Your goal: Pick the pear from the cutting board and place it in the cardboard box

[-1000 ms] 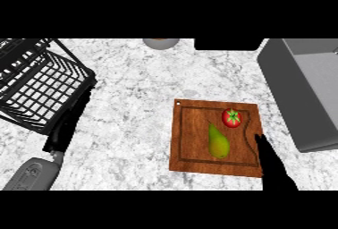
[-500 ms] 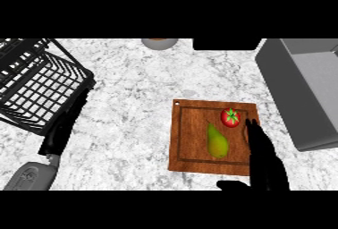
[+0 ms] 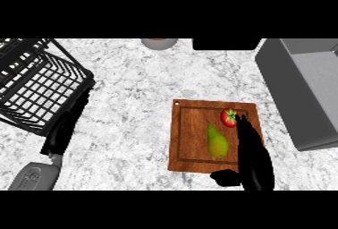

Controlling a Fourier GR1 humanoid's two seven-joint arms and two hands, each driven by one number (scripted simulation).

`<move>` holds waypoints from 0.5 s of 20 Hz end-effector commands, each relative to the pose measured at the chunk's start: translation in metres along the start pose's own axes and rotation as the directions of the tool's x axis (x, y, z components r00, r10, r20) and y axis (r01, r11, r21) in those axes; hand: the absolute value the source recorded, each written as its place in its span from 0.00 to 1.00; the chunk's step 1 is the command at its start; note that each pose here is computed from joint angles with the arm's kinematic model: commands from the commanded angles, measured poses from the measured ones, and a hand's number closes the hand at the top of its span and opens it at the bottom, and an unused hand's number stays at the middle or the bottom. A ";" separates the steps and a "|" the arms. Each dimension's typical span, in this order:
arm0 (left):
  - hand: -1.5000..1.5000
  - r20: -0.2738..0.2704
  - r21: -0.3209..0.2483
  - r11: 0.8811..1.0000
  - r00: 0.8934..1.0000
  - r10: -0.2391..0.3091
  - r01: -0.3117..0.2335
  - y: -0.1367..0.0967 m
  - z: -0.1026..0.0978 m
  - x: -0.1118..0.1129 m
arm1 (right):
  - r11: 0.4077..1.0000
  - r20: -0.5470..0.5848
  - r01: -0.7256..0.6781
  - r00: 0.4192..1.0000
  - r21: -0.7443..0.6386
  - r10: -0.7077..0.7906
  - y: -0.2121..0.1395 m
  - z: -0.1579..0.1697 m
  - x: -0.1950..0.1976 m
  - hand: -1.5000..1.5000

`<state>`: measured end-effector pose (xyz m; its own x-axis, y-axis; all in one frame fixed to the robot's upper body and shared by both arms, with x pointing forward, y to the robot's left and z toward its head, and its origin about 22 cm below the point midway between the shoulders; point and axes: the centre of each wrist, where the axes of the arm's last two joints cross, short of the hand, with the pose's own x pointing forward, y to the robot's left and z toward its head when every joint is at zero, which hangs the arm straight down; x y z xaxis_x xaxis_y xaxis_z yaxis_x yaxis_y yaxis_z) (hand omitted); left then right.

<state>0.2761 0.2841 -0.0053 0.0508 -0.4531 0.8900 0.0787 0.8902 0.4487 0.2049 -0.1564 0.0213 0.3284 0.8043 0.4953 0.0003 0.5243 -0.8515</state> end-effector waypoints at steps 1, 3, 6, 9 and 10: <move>0.50 -0.016 0.004 1.000 1.000 0.005 -0.005 -0.005 0.008 -0.009 | 1.000 -0.012 -0.006 1.000 0.017 0.006 -0.007 -0.015 0.013 0.00; 0.50 0.004 0.025 1.000 1.000 0.002 -0.002 0.010 0.021 -0.008 | 1.000 -0.017 -0.024 1.000 0.002 0.024 0.005 -0.002 -0.007 0.00; 0.50 -0.006 0.011 1.000 1.000 -0.022 0.022 0.011 -0.012 -0.014 | 1.000 -0.017 -0.005 1.000 0.012 0.006 0.011 -0.012 -0.006 0.00; 0.50 -0.017 0.009 1.000 1.000 0.001 -0.001 -0.018 -0.007 0.001 | 0.999 0.004 0.014 1.000 0.039 -0.014 0.029 -0.025 -0.004 0.00; 0.50 -0.012 0.005 1.000 1.000 -0.005 0.005 0.010 -0.001 -0.017 | 0.999 0.012 0.008 1.000 0.039 -0.008 0.033 -0.033 -0.011 0.00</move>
<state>0.2775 0.2830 -0.0141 0.0577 -0.4583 0.8869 0.0690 0.8881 0.4544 0.2234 -0.1547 0.0014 0.3270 0.8037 0.4972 -0.0212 0.5322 -0.8464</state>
